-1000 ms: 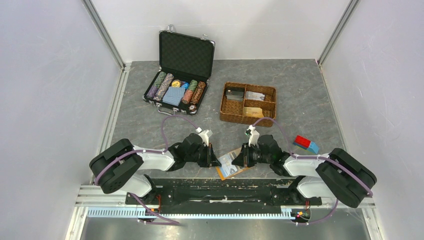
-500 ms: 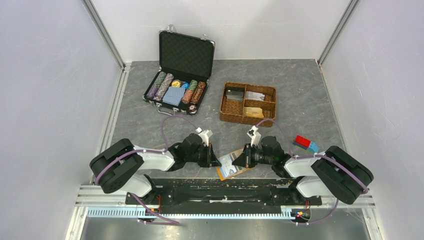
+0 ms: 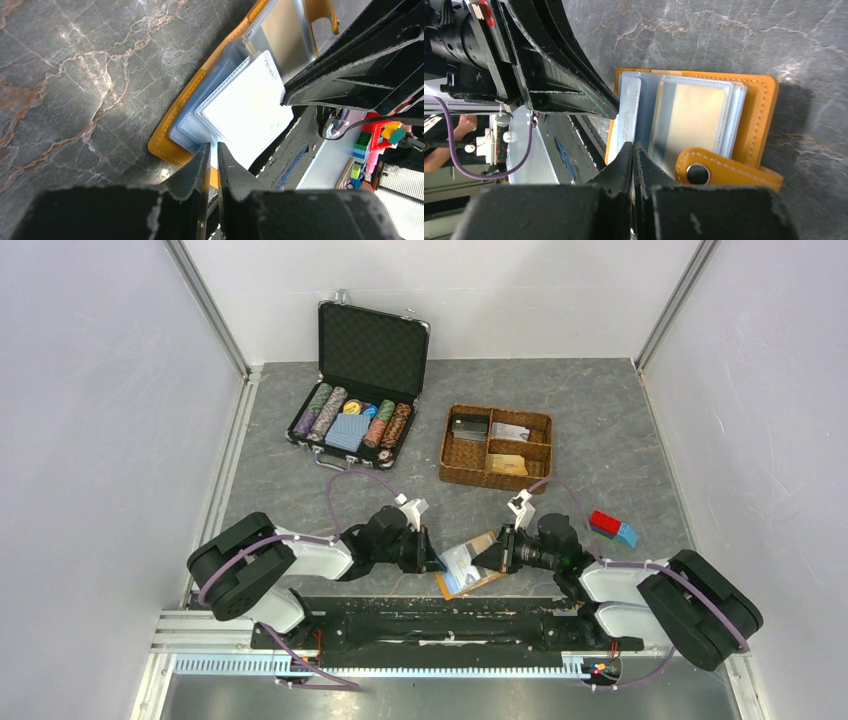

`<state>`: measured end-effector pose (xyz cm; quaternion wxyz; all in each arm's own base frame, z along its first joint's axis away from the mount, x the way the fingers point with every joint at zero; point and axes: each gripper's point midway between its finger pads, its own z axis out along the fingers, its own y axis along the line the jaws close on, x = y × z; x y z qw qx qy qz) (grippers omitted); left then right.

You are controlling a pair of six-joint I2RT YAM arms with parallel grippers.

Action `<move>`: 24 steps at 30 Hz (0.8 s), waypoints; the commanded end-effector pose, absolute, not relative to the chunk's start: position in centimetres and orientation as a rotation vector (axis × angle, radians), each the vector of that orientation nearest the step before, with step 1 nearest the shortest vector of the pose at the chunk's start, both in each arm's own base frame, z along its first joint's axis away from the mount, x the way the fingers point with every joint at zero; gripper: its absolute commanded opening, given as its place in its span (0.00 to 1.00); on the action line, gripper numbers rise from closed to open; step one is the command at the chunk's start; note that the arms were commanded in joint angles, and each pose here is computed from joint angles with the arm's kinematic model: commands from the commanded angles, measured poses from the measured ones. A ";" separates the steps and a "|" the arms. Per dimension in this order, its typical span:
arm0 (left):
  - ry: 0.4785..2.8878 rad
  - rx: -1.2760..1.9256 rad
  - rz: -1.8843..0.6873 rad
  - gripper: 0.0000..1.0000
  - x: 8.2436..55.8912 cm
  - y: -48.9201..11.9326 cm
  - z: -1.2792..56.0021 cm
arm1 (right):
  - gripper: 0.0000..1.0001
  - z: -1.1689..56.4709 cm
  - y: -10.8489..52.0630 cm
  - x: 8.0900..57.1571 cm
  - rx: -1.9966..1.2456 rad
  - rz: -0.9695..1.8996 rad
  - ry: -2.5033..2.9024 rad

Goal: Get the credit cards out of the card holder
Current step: Remove the credit card from the card holder.

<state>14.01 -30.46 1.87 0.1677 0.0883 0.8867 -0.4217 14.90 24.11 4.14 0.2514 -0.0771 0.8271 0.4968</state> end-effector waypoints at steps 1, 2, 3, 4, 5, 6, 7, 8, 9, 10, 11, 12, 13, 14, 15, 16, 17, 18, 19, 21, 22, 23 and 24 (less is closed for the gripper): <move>2.651 0.265 -1.004 0.19 13.2 -27.9 -2.0 | 0.00 4.5 23.4 15.3 -0.237 1.333 2.223; 2.651 0.266 -1.005 0.19 13.3 -27.9 -2.0 | 0.00 4.6 23.3 15.5 -0.239 1.319 2.220; 2.651 0.265 -1.003 0.19 13.3 -27.9 -1.9 | 0.00 4.5 23.1 15.8 -0.240 1.298 2.227; 2.648 0.266 -1.001 0.19 13.4 -27.9 -1.9 | 0.00 4.4 22.8 16.0 -0.240 1.277 2.231; 2.651 0.265 -0.998 0.19 13.4 -27.9 -2.0 | 0.00 4.5 22.6 16.3 -0.236 1.262 2.230; 2.652 0.266 -0.998 0.19 13.3 -27.9 -2.0 | 0.00 4.6 22.4 16.6 -0.232 1.245 2.228; 2.654 0.266 -0.997 0.19 13.3 -27.9 -2.0 | 0.00 4.7 22.2 16.9 -0.223 1.229 2.230; 2.655 0.268 -0.995 0.19 13.3 -27.8 -2.1 | 0.00 4.8 22.0 17.1 -0.225 1.212 2.232; 2.654 0.268 -0.996 0.20 13.3 -27.9 -2.1 | 0.00 4.8 21.9 17.3 -0.226 1.200 2.232; 2.654 0.269 -0.993 0.20 13.4 -27.9 -2.1 | 0.00 5.0 21.8 17.5 -0.227 1.192 2.229; 2.655 0.271 -0.993 0.20 13.4 -27.9 -2.2 | 0.00 5.1 21.7 17.5 -0.225 1.192 2.227; 2.654 0.272 -0.998 0.20 13.4 -28.0 -2.1 | 0.00 5.4 21.7 17.7 -0.224 1.192 2.219; 2.651 0.275 -1.003 0.20 13.4 -28.1 -2.0 | 0.00 5.5 21.6 17.7 -0.227 1.192 2.216; 2.648 0.277 -1.008 0.20 13.4 -28.1 -1.9 | 0.00 5.7 21.5 17.8 -0.232 1.191 2.212; 2.644 0.278 -1.015 0.21 13.4 -28.2 -1.8 | 0.00 5.8 21.4 17.9 -0.231 1.187 2.211; 2.642 0.278 -1.018 0.21 13.4 -28.3 -1.7 | 0.00 5.9 21.3 18.1 -0.233 1.181 2.210; 2.637 0.281 -1.025 0.22 13.5 -28.4 -1.4 | 0.00 6.1 21.1 18.3 -0.234 1.172 2.206; 2.636 0.284 -1.029 0.23 13.5 -28.5 -1.3 | 0.00 6.3 21.0 18.5 -0.233 1.164 2.206; 2.631 0.287 -1.039 0.24 13.5 -28.7 -0.9 | 0.00 6.6 20.9 18.7 -0.238 1.159 2.196; 2.613 0.296 -1.065 0.27 13.6 -29.1 0.0 | 0.00 7.2 20.7 19.0 -0.254 1.158 2.189; 2.606 0.298 -1.073 0.30 13.7 -29.2 0.4 | 0.00 7.5 20.7 19.1 -0.260 1.159 2.185; 2.597 0.297 -1.073 0.35 13.9 -29.3 0.9 | 0.00 7.9 20.7 19.3 -0.266 1.160 2.179; 2.587 0.293 -1.068 0.40 14.2 -29.4 1.4 | 0.00 8.1 20.7 19.4 -0.276 1.158 2.175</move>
